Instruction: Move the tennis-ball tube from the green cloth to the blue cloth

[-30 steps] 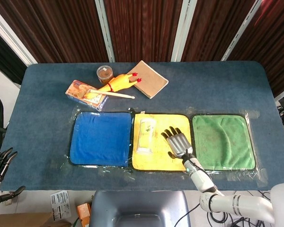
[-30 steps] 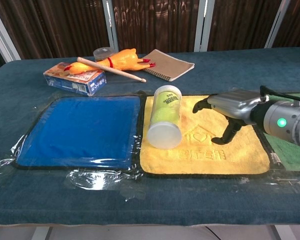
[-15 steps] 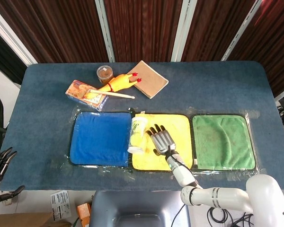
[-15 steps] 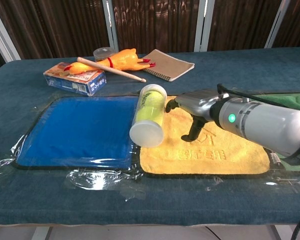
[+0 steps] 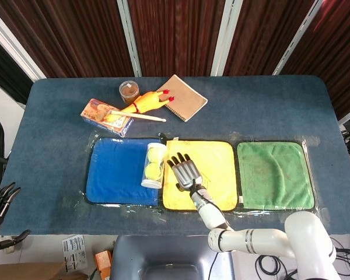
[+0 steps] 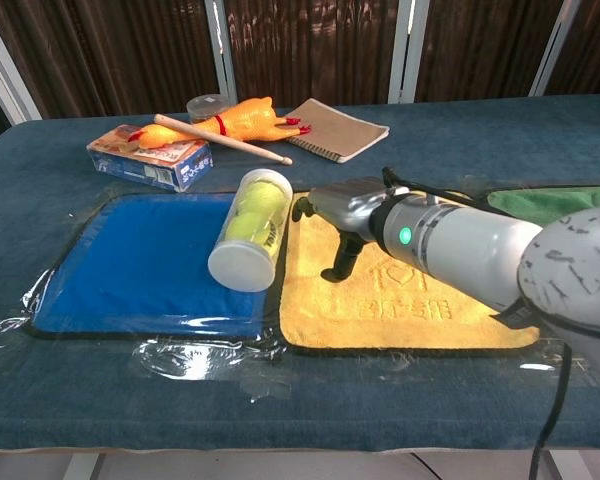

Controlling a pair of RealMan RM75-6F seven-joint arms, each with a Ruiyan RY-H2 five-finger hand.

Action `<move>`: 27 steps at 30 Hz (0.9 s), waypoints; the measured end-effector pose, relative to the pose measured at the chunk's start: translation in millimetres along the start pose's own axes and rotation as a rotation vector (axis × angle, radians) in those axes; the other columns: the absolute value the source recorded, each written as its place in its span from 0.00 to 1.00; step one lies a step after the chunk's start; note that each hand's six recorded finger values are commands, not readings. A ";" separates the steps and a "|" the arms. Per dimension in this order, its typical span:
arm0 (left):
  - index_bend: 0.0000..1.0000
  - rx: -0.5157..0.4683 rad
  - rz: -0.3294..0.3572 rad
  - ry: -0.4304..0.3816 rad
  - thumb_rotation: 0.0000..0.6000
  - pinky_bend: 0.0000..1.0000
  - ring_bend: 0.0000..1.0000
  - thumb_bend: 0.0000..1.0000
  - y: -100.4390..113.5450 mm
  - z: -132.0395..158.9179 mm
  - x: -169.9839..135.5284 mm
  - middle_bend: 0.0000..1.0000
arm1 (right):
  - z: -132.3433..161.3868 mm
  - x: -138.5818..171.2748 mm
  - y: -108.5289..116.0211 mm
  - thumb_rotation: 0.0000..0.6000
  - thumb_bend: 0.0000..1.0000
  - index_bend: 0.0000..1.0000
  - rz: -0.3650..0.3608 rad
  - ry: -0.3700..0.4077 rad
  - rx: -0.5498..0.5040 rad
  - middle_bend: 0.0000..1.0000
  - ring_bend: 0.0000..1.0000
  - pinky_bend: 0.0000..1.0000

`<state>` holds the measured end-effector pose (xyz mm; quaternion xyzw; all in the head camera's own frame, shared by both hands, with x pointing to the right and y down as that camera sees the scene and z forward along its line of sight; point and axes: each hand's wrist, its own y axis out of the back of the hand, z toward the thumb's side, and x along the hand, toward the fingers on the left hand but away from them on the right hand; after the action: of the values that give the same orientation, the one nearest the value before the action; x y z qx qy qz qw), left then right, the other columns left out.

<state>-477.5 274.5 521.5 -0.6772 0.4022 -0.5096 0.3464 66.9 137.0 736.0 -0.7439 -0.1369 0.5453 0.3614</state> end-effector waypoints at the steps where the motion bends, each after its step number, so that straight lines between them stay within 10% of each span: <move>1: 0.00 0.000 0.000 -0.001 1.00 0.10 0.05 0.07 0.1 0.1 -0.2 0.00 | 2.4 -1.3 0.1 1.00 0.25 0.17 0.000 0.002 -0.001 0.13 0.00 0.12; 27: 0.00 -0.012 0.017 0.002 1.00 0.10 0.05 0.07 4.5 -2.8 -4.2 0.00 | 40.4 -17.3 6.3 1.00 0.25 0.11 -0.063 0.074 -0.074 0.13 0.00 0.11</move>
<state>-481.7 276.2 516.5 -0.6753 0.4112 -0.5050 0.3462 22.6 137.9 738.2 -0.7716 -0.1668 0.5003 0.3556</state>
